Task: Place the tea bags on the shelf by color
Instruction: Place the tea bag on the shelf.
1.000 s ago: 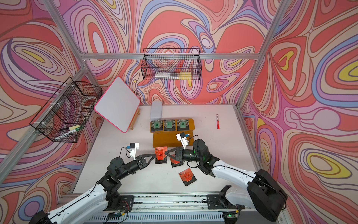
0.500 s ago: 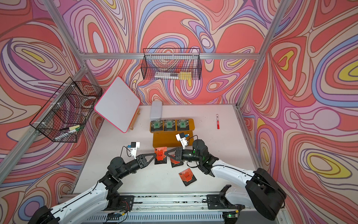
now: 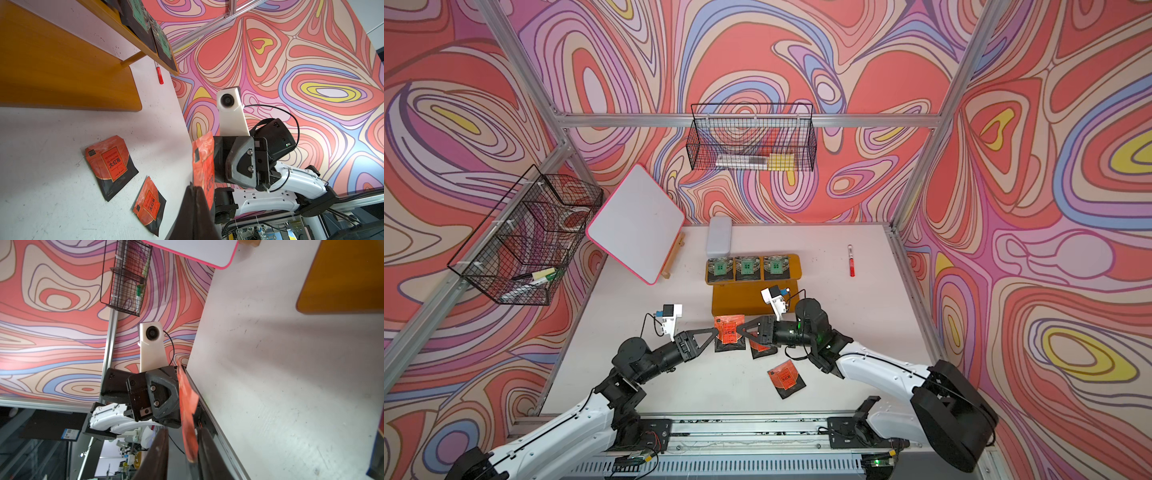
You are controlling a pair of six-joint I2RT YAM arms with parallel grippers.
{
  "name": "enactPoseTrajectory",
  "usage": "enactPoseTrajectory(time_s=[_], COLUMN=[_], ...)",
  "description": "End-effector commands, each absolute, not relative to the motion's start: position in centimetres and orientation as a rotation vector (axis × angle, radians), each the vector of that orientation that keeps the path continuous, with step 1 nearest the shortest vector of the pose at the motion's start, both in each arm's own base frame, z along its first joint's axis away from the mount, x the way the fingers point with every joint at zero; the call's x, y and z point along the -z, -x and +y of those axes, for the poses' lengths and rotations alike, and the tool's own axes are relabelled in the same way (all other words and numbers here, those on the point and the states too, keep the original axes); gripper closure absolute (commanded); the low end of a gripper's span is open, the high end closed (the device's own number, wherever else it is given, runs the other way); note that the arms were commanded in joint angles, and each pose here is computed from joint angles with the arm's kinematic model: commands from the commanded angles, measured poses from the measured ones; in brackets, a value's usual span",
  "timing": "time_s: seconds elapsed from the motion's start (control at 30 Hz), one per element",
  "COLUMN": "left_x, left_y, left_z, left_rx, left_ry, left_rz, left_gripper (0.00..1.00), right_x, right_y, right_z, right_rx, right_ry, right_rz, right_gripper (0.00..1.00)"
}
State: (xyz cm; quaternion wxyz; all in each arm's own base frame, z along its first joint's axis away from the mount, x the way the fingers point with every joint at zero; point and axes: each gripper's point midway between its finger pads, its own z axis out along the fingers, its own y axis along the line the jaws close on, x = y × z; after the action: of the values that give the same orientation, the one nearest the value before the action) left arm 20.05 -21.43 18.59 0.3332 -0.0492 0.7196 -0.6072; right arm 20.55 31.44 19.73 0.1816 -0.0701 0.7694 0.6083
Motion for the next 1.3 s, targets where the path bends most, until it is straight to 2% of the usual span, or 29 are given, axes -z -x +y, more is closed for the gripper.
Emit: enactPoseTrajectory(time_s=[0.0, 0.17, 0.37, 0.73, 1.27], left_x=[-18.0, -17.0, -15.8, -14.2, -12.0], left_y=[-20.5, -20.9, -21.7, -25.0, -31.2], left_z=[-21.0, -20.5, -19.9, -17.9, -16.6], left_rx=[1.523, 1.444, 1.366, 1.217, 1.184], left_ry=[0.152, 0.181, 0.223, 0.332, 0.423], left_rz=[1.917, 1.970, 2.025, 2.097, 2.132], left_gripper=[1.00, 1.00, 1.00, 1.00, 1.00], right_x=[-19.7, -18.8, -17.9, -19.4, -20.6], right_y=[-21.4, -22.2, -23.2, -23.8, -24.2], right_z=[30.9, 29.7, 27.1, 22.3, 21.5], right_rx=[-1.611, -1.436, -1.182, -0.833, -0.784], right_ry=[0.188, 0.162, 0.128, 0.172, 0.163], right_rz=[2.194, 2.254, 2.303, 2.240, 2.201], right_gripper=[0.63, 0.56, 0.54, 0.52, 0.52])
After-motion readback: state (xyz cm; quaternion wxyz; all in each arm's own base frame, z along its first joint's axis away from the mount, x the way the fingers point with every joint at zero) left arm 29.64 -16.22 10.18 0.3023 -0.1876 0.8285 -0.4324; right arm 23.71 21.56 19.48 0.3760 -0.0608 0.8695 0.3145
